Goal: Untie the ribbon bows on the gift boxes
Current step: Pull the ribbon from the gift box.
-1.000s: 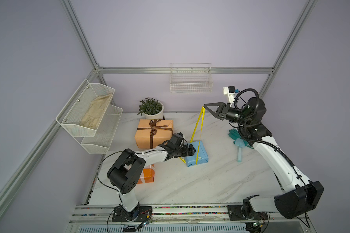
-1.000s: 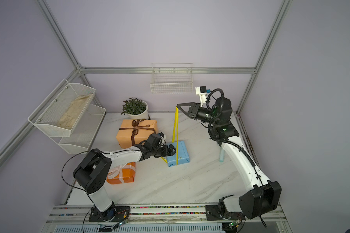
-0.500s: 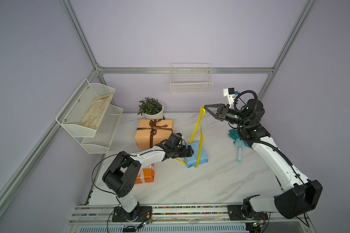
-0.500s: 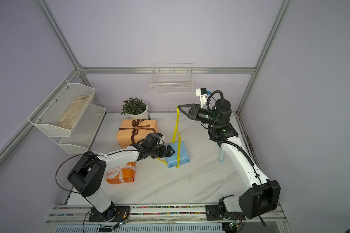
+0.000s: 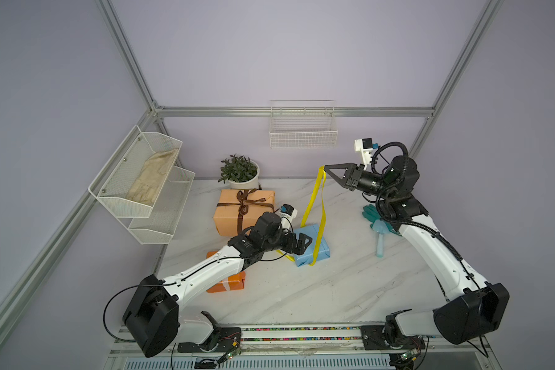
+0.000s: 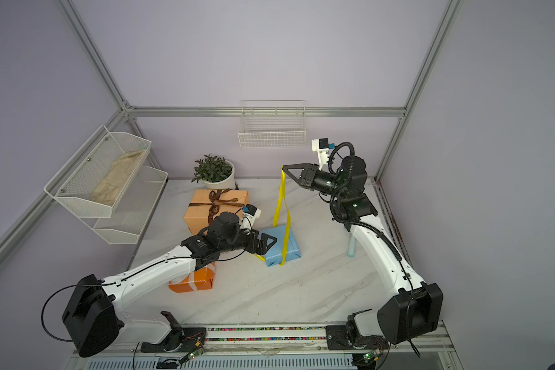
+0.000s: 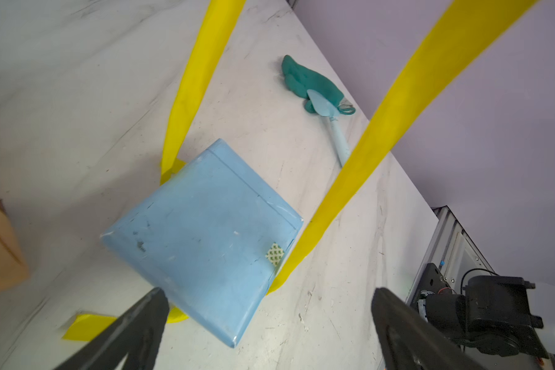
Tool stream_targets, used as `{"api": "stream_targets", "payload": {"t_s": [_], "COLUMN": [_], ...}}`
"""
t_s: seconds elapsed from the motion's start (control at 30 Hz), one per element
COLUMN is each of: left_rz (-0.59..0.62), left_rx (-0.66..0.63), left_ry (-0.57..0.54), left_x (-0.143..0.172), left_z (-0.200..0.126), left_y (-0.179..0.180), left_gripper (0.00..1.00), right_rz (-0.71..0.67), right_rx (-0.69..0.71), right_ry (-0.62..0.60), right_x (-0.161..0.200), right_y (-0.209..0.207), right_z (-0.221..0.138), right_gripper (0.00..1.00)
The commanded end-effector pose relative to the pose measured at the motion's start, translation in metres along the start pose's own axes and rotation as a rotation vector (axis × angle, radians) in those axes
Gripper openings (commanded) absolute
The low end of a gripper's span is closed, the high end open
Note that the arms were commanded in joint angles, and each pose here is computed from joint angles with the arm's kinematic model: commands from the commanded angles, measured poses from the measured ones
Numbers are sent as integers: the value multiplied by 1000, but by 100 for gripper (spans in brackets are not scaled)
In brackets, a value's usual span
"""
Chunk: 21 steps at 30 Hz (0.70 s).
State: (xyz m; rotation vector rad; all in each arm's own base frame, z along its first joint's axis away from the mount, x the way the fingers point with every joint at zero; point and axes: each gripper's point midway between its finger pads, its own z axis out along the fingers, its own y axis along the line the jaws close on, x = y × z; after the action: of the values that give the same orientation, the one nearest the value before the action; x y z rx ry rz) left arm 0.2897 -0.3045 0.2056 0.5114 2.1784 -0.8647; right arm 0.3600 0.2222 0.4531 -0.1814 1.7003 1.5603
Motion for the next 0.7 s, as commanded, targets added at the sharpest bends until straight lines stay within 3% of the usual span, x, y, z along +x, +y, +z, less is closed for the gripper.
{"api": "stream_targets", "payload": {"t_s": [0.0, 0.13, 0.23, 0.33, 0.67], "left_rz": [156, 197, 194, 137, 181], "left_rx": [68, 91, 2, -110, -153], "left_ry": [-135, -142, -163, -236, -283], "left_x": [-35, -38, -44, -56, -72], "left_z": [7, 33, 46, 43, 52], "left_y": [-27, -36, -19, 7, 32], "left_gripper": [100, 100, 100, 100, 100], "right_rz": [-24, -28, -32, -20, 2], "right_rx": [-20, -24, -35, -29, -28], "right_ry": [-23, -25, -20, -14, 3], "right_x": [-10, -12, -12, -10, 8], "right_y": [12, 16, 22, 20, 31], "right_z": [-2, -3, -4, -4, -20], "right_gripper": [0, 0, 0, 0, 0]}}
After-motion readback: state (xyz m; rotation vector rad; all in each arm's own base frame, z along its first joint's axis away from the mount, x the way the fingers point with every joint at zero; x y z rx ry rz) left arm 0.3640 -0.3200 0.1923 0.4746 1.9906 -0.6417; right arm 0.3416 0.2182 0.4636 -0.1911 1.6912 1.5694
